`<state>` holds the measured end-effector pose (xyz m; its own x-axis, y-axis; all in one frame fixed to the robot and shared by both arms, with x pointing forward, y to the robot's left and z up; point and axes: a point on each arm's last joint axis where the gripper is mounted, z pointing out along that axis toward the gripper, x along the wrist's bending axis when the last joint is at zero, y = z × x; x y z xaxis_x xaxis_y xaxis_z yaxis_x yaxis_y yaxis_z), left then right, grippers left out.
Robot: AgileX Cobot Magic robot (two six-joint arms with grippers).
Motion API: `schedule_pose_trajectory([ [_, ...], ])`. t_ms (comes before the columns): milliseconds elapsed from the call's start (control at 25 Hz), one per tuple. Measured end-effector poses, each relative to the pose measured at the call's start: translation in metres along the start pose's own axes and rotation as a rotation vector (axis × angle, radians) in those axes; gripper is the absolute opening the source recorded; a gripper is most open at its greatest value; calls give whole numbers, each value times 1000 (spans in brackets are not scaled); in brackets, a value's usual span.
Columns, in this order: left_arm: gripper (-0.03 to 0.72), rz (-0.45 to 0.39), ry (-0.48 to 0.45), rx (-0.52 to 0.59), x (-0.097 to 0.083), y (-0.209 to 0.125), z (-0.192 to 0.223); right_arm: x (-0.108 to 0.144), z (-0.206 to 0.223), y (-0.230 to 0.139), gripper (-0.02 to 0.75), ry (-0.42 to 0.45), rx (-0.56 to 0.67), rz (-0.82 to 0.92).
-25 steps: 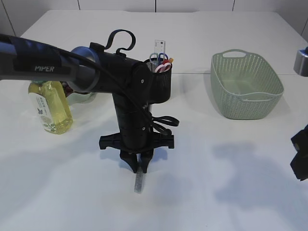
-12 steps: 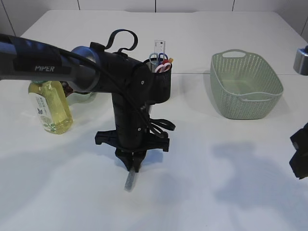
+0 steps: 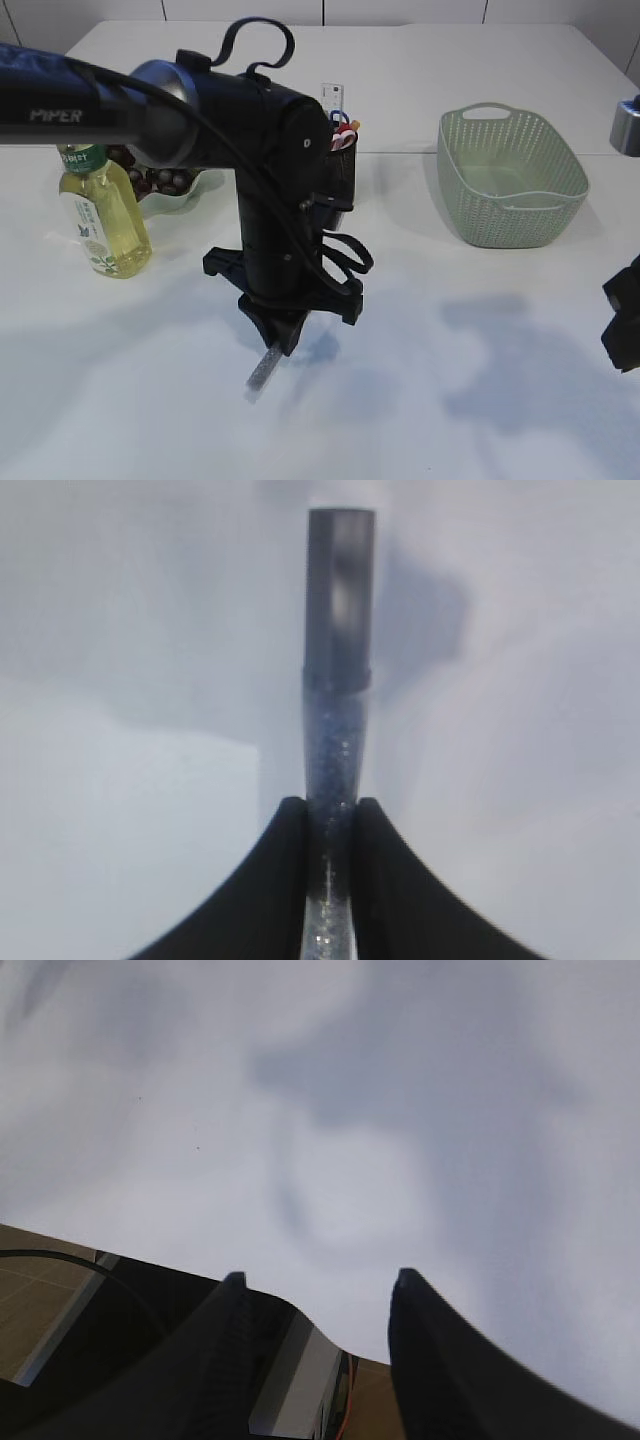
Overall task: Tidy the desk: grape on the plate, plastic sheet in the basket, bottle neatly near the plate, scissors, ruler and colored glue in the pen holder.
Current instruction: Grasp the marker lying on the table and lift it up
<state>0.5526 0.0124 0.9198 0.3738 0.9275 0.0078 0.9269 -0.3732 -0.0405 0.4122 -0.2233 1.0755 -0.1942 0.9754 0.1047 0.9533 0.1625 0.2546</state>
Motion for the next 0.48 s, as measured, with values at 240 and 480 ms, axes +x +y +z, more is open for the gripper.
schedule_pose_trajectory([
  [240,85,82,-52,-111,0,-14,-48,0,0,0,364,0,-2,0],
  [480,85,119,-77,-398,20,-50,-74,0,0,2,364,2,-19,-1],
])
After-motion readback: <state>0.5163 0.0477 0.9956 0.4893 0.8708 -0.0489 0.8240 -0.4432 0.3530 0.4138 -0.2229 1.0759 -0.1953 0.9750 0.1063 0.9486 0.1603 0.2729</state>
